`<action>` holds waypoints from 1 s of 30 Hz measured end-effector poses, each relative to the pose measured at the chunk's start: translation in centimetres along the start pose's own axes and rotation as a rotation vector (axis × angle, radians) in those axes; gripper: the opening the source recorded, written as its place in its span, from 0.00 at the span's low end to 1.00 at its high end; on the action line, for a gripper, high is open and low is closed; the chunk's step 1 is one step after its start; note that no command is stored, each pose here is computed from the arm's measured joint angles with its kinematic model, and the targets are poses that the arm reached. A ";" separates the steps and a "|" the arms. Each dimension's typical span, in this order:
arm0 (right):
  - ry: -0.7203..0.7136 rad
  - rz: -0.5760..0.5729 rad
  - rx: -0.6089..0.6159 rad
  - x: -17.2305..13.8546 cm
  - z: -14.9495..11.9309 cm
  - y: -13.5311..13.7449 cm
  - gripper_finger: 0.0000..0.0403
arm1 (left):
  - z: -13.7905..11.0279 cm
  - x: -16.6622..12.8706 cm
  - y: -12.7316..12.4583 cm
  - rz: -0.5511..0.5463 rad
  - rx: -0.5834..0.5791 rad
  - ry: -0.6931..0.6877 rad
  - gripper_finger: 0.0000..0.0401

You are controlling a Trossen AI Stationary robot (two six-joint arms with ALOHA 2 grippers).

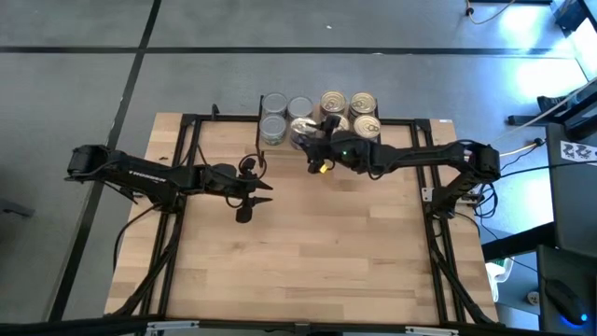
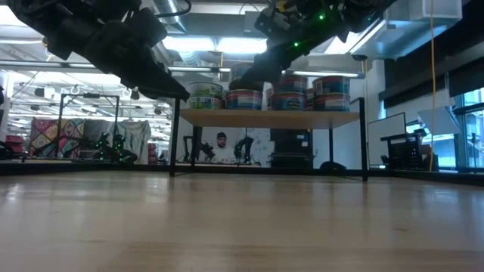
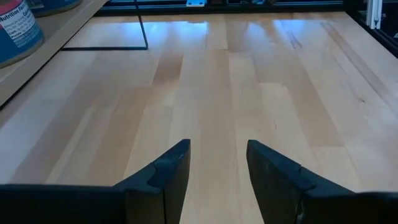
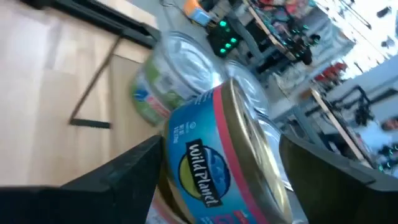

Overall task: Stack canned seafood by type on shelf
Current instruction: Stack the blue pink tuna can on top of the blue pink tuna can on the shelf, then return to Home Position

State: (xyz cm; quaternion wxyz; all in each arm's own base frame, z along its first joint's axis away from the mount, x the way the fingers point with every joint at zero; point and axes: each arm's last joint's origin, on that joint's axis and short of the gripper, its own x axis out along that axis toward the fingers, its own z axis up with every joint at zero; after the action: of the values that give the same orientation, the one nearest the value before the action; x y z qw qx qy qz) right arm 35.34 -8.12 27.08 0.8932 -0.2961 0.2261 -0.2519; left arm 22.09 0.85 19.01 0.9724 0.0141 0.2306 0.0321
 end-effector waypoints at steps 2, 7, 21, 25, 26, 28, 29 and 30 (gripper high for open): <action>0.006 -0.010 0.026 0.1 -0.1 -0.2 0.78 | 0.0 0.0 0.0 0.000 0.000 -0.001 0.39; 0.023 0.010 0.025 0.1 -0.3 0.0 0.77 | 0.0 0.0 0.0 0.000 -0.001 0.000 0.39; -0.033 0.056 0.016 -2.5 1.7 0.5 0.76 | 0.0 0.0 0.0 0.000 -0.002 -0.001 0.39; -0.041 0.179 0.086 -6.0 2.9 1.1 0.76 | 0.0 0.0 0.0 0.000 0.001 0.000 0.39; -0.041 0.237 0.116 -6.7 3.0 1.2 0.76 | 0.0 0.0 0.0 0.000 0.005 0.000 0.39; -0.034 0.387 0.188 -7.7 2.8 1.5 0.76 | 0.0 0.0 0.1 0.004 0.014 0.000 0.39; -0.022 0.468 0.221 -8.0 2.4 1.8 0.76 | 0.0 0.0 0.3 0.010 0.017 0.000 0.39; -0.006 0.545 0.253 -8.2 1.9 2.2 0.74 | -0.1 0.0 0.4 0.018 0.018 -0.009 0.39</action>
State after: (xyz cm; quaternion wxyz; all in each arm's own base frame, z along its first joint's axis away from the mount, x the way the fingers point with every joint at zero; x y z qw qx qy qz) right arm 30.79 -1.05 29.16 0.9583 -0.1115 0.2615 -0.0280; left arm 22.04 1.29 18.97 0.9730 0.0251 0.2263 0.0385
